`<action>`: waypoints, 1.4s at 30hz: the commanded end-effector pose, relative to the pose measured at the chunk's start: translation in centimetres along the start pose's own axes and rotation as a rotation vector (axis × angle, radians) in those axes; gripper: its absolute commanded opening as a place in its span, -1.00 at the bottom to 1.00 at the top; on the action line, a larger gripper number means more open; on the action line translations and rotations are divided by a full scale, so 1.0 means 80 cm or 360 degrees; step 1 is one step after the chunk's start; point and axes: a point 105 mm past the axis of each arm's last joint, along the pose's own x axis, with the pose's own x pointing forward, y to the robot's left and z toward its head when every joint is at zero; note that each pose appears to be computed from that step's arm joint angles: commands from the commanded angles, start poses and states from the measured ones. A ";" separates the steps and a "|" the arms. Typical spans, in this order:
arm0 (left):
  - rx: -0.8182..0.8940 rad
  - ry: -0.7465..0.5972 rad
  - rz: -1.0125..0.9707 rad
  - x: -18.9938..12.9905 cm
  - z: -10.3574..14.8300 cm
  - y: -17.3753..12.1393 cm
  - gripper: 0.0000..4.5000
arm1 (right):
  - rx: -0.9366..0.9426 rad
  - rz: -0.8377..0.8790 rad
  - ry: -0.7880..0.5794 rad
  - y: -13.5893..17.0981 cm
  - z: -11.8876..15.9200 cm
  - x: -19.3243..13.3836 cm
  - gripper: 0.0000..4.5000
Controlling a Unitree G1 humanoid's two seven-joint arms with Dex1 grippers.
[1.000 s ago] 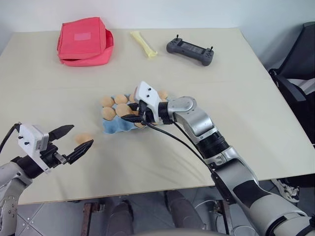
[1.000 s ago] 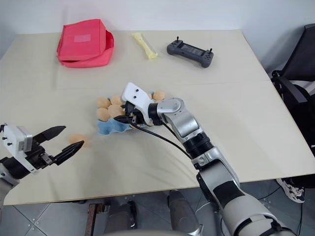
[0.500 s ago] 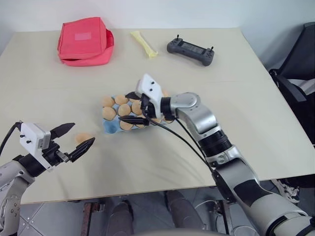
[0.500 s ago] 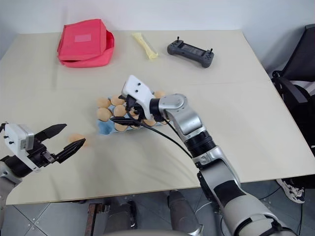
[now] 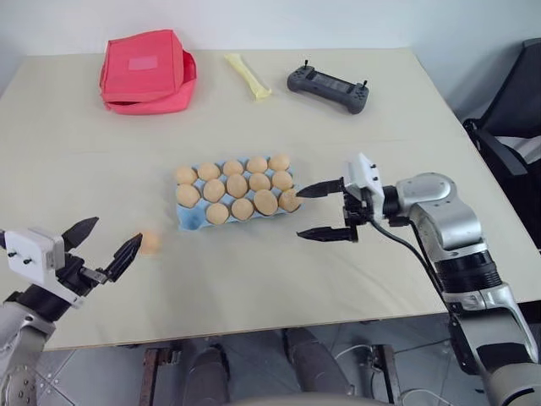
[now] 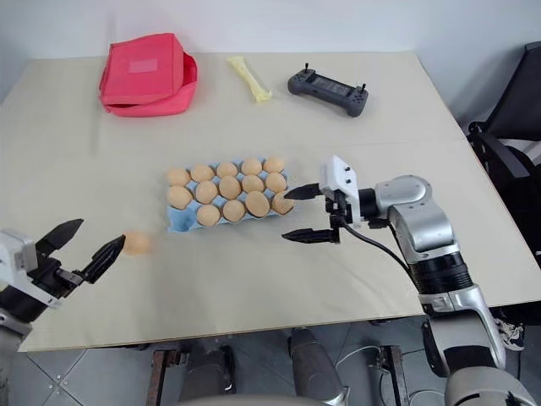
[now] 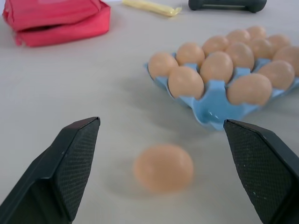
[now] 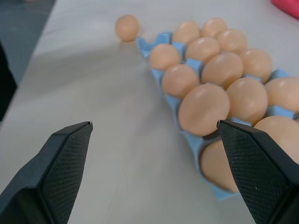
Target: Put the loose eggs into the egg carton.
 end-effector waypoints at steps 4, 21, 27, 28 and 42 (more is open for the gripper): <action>0.0049 0.0025 0.0049 -0.015 0.006 -0.022 1.00 | 0.0005 -0.0040 0.0001 0.005 0.003 -0.030 0.98; 0.0001 0.0233 0.0053 0.056 -0.024 0.000 1.00 | 0.0013 -0.0149 -0.0011 0.000 0.005 -0.022 0.98; -0.0040 0.0352 -0.0032 0.063 -0.041 -0.007 1.00 | 0.0022 -0.0177 -0.0001 0.004 0.004 -0.024 0.98; -0.0035 0.0339 -0.0029 0.065 -0.039 -0.007 0.92 | 0.0024 -0.0185 -0.0003 0.004 0.005 -0.024 1.00; 0.0010 0.0264 -0.0067 0.080 -0.026 -0.003 -0.12 | 0.0027 -0.0254 -0.0016 0.001 0.006 -0.025 1.00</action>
